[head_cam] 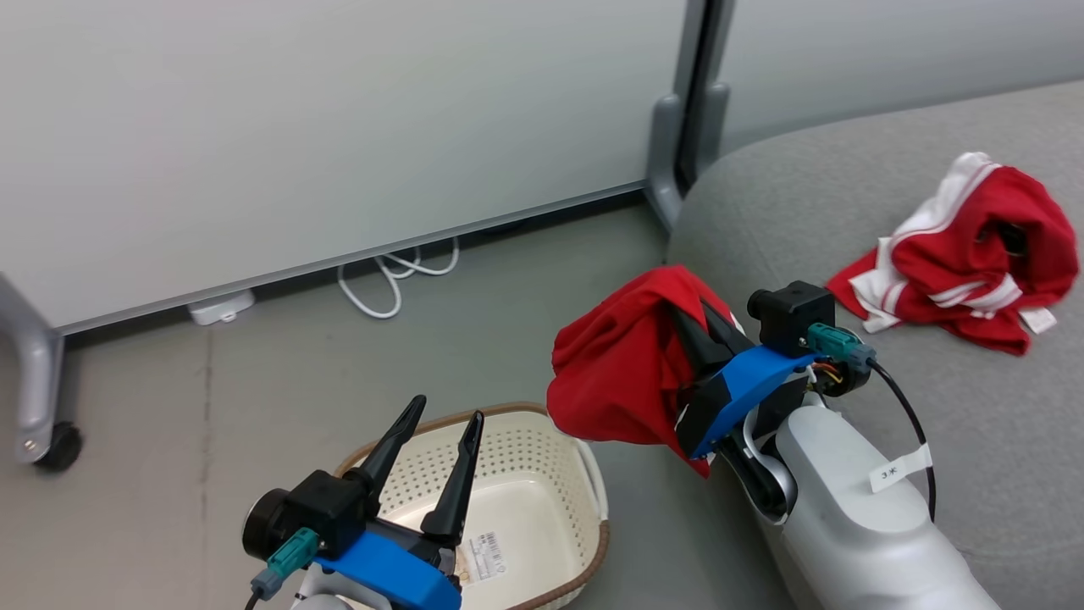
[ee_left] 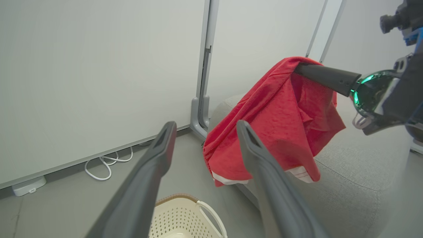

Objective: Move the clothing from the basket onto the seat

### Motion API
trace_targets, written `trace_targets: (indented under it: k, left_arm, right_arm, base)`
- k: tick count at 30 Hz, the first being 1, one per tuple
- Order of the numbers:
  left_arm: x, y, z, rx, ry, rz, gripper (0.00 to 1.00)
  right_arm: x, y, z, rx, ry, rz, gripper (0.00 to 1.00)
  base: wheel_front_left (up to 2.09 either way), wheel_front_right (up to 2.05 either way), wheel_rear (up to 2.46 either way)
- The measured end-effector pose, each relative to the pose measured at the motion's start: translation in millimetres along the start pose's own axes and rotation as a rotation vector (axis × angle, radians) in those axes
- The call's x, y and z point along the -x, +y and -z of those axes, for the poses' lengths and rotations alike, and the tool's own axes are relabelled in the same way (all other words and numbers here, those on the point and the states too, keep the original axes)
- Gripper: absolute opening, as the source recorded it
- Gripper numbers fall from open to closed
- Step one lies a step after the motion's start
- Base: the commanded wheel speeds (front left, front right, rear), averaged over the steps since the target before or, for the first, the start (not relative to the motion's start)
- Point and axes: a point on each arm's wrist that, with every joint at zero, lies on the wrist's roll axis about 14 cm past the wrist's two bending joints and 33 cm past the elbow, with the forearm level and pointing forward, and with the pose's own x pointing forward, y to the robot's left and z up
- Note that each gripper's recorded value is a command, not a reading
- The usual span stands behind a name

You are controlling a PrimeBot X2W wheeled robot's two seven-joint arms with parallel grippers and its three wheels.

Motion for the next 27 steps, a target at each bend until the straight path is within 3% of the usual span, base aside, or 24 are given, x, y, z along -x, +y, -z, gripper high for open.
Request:
trace_targets:
  k: [17,27]
  left_arm:
    - [-51,-72,20,0.024,0.056,0.270,1.00]
    - [-67,-101,33,0.033,0.089,0.382,1.00]
  right_arm:
    - [65,-91,-9,0.013,-0.017,0.274,0.00]
    - [100,-122,-10,0.012,-0.020,0.389,0.00]
  base:
    - [0.00,0.00,0.00]
    - [0.00,0.00,0.00]
